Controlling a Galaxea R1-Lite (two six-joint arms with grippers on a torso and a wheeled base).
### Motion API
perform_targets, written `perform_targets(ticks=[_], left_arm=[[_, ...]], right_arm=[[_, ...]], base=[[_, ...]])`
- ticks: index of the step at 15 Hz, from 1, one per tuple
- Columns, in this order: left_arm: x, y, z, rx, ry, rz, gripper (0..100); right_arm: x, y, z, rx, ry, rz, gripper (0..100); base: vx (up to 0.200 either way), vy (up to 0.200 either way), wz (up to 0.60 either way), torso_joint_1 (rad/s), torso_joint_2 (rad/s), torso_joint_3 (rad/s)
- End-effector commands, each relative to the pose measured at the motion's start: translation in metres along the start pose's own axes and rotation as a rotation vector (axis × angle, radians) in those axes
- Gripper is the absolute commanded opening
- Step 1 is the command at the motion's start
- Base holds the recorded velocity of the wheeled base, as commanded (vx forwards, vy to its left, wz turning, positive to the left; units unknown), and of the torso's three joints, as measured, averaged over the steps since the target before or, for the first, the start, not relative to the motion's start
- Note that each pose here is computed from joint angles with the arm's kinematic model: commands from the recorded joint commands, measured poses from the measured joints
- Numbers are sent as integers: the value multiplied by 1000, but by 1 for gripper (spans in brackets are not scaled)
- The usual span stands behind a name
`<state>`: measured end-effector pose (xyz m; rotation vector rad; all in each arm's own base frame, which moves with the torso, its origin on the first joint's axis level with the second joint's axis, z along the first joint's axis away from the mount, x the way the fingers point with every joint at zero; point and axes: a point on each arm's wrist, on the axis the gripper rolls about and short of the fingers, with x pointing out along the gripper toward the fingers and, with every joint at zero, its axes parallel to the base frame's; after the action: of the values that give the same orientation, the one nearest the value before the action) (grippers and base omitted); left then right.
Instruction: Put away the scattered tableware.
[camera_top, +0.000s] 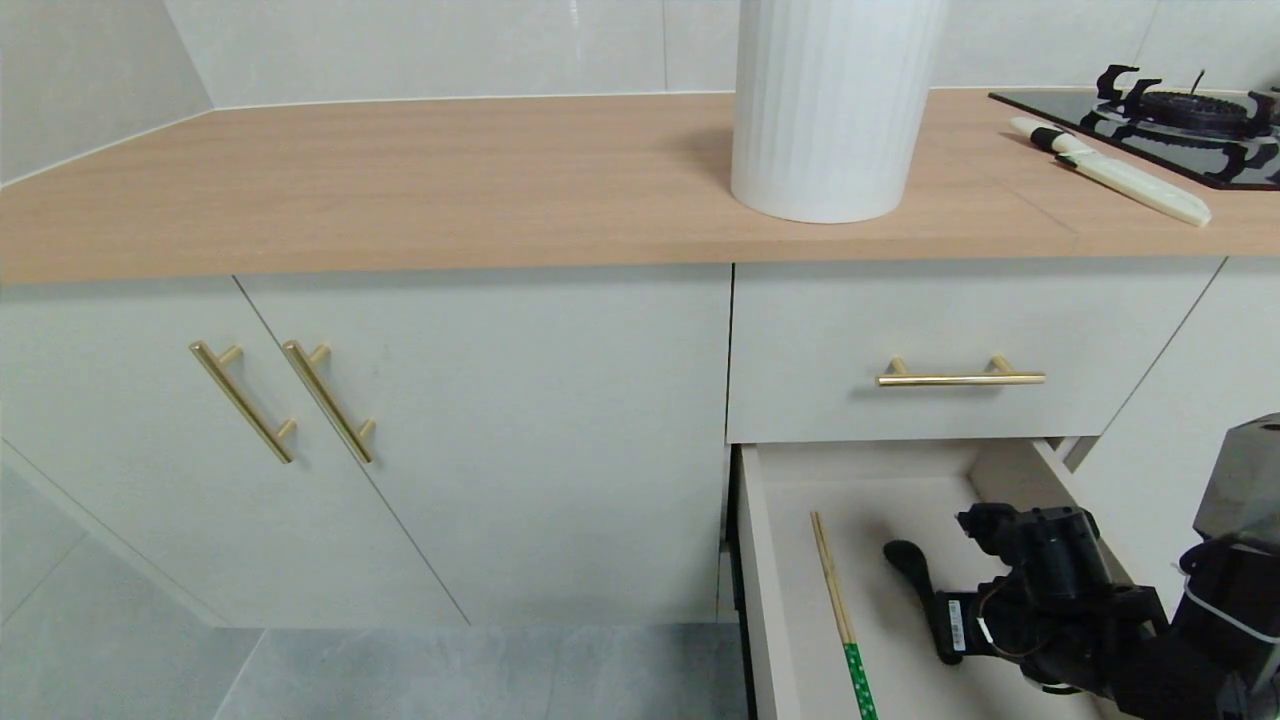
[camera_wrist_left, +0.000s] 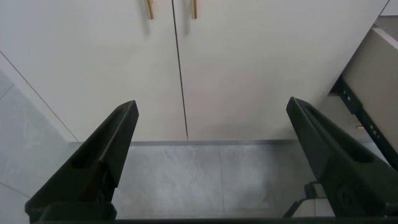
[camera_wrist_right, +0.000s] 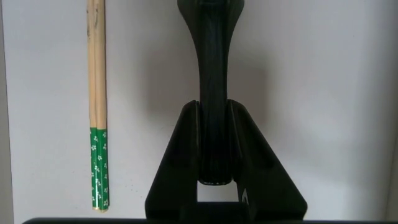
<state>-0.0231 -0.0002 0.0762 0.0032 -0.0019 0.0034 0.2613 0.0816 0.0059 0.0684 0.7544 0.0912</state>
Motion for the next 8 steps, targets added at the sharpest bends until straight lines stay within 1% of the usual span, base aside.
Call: perform_targets(ticks=[1,5,8], left_arm=[[0,0,0,0,0,1,100],[0,0,0,0,0,0,100],[0,0,0,0,0,0,100]], right_arm=[[-2,0,1,0,-8,2,100],[-11,1,9,2,-48,11,100],[-40,-1,23,-15,-134,3,100]], base=[[0,0,0,0,0,0],[0,0,0,0,0,0],[0,0,0,0,0,0]])
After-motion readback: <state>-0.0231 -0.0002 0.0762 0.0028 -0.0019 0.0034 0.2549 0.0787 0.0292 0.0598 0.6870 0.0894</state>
